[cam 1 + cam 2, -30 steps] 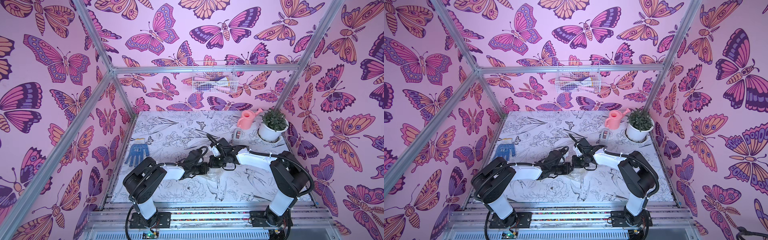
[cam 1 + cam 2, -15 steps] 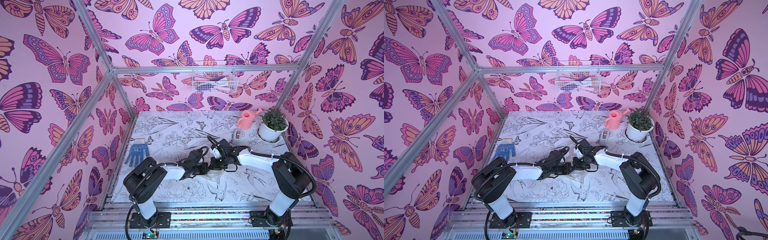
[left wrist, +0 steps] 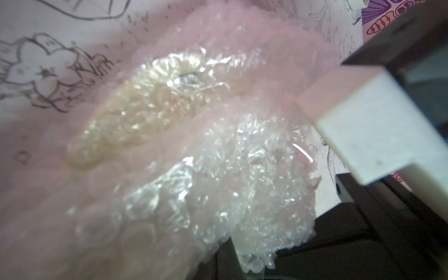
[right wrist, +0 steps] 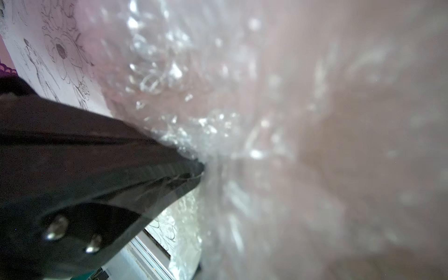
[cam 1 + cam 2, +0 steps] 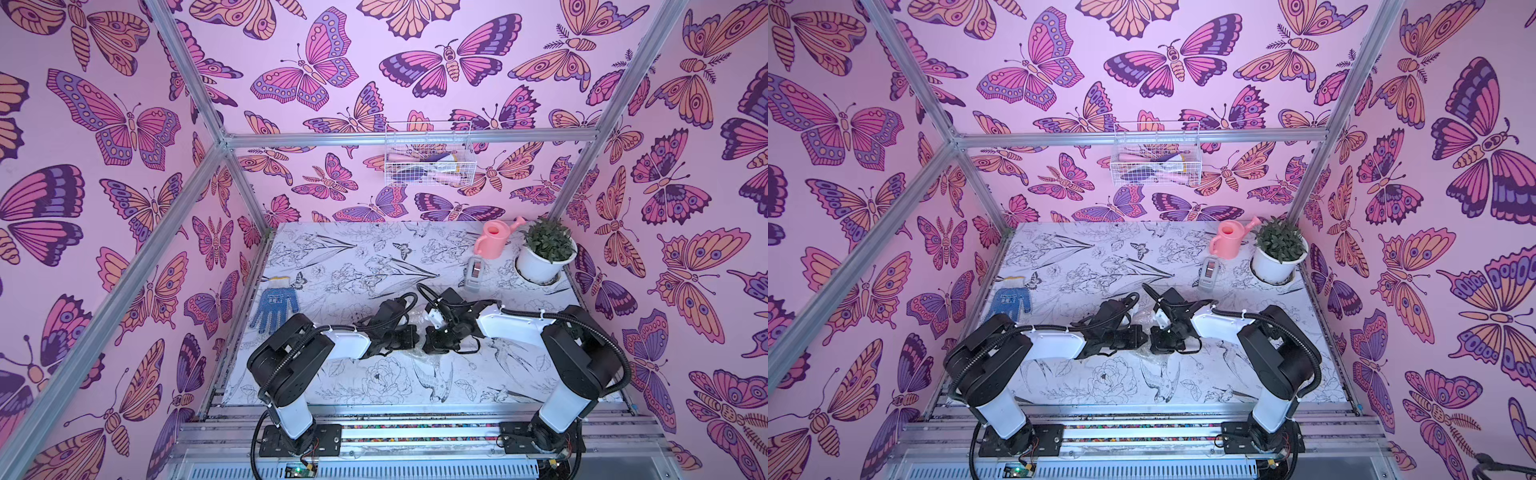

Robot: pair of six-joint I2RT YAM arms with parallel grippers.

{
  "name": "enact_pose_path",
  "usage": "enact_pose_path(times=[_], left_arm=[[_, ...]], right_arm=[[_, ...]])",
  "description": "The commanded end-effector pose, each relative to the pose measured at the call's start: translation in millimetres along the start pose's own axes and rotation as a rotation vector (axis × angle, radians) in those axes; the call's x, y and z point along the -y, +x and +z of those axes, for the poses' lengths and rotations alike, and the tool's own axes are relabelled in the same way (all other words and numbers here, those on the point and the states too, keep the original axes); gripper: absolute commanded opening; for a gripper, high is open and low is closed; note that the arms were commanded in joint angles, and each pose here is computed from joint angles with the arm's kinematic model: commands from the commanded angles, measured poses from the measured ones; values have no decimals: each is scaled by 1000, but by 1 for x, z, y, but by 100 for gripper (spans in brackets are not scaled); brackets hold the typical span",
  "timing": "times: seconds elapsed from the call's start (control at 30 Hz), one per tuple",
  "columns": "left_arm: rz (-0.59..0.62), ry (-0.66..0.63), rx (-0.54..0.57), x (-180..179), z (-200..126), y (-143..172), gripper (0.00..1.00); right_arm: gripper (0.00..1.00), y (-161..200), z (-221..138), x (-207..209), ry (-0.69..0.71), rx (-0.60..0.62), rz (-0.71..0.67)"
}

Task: Wrap dinner plates in bubble wrap
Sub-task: Stick the tape on the bubble wrap.

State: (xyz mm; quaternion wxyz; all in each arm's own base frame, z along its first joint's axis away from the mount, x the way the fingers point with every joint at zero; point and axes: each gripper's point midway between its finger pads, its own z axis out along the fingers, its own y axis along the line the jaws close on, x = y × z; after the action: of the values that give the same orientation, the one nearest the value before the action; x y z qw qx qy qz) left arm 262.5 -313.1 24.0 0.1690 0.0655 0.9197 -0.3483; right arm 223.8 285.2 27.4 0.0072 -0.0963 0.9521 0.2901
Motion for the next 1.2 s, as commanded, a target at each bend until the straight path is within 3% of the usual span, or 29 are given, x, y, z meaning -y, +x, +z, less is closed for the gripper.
enact_pose_path(times=[0.0,0.27,0.57,0.83,1.17], left_arm=[[-89,-258,-254,-71,1,81,0],[-82,-251,-254,-68,2,80,0],[-74,-243,-252,-65,2,80,0],[-41,-219,-203,-50,-11,67,0],[45,-221,-93,-20,-48,31,0]], right_arm=[[1,4,-7,8,42,5,6],[0,-35,-46,-13,-37,175,35],[0,-61,-15,-27,-185,144,84],[0,-43,12,45,11,89,179],[0,-34,19,51,4,70,189]])
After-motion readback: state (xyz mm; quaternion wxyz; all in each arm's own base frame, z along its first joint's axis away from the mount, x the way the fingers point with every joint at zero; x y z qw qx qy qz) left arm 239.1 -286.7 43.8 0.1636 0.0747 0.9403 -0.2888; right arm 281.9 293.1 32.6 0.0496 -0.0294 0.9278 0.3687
